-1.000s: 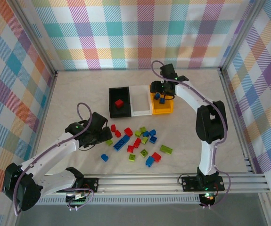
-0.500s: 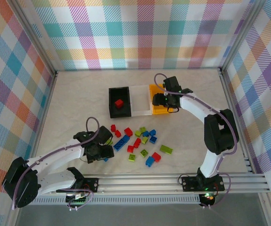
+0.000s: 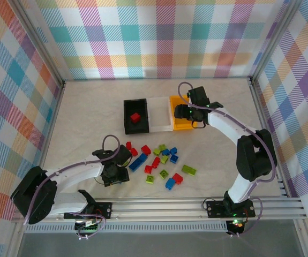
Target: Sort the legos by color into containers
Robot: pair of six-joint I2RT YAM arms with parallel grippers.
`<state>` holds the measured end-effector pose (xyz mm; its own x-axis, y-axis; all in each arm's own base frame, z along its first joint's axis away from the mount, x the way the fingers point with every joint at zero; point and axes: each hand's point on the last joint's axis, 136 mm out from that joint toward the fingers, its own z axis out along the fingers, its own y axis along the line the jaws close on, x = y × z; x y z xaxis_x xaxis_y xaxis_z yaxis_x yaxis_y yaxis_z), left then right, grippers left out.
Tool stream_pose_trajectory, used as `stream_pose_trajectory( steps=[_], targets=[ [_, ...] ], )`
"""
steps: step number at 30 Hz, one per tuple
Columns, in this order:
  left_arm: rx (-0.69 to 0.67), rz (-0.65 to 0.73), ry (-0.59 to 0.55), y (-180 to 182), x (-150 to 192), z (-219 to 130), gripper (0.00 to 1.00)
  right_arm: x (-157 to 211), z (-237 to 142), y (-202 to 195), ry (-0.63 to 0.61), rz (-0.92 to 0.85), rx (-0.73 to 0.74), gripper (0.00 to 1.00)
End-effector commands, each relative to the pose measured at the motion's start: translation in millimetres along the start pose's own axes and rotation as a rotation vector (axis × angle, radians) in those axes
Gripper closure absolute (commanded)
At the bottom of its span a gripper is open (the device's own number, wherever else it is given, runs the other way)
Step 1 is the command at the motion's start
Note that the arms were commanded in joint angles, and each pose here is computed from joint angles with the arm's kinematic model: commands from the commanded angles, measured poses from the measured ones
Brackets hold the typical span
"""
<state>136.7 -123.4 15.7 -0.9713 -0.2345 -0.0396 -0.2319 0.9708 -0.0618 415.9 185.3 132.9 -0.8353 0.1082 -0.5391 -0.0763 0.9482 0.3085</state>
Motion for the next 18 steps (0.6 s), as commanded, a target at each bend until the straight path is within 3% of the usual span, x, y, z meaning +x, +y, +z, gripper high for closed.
stream_pose_trajectory(
  steps=[1,13,18],
  targets=[
    [0.008,0.035,-0.037,-9.5,-9.5,-6.6,0.48,-0.5,-5.8,3.7,-0.017,-0.006,-0.015,0.26],
    [0.019,0.044,-0.062,-12.1,-14.0,-22.1,0.75,-2.0,-9.9,5.1,-0.028,0.008,-0.026,0.27],
    [0.061,0.069,-0.108,-29.8,-28.5,-47.4,0.81,-1.0,-17.0,1.0,-0.045,0.021,-0.016,0.28]
  ],
)
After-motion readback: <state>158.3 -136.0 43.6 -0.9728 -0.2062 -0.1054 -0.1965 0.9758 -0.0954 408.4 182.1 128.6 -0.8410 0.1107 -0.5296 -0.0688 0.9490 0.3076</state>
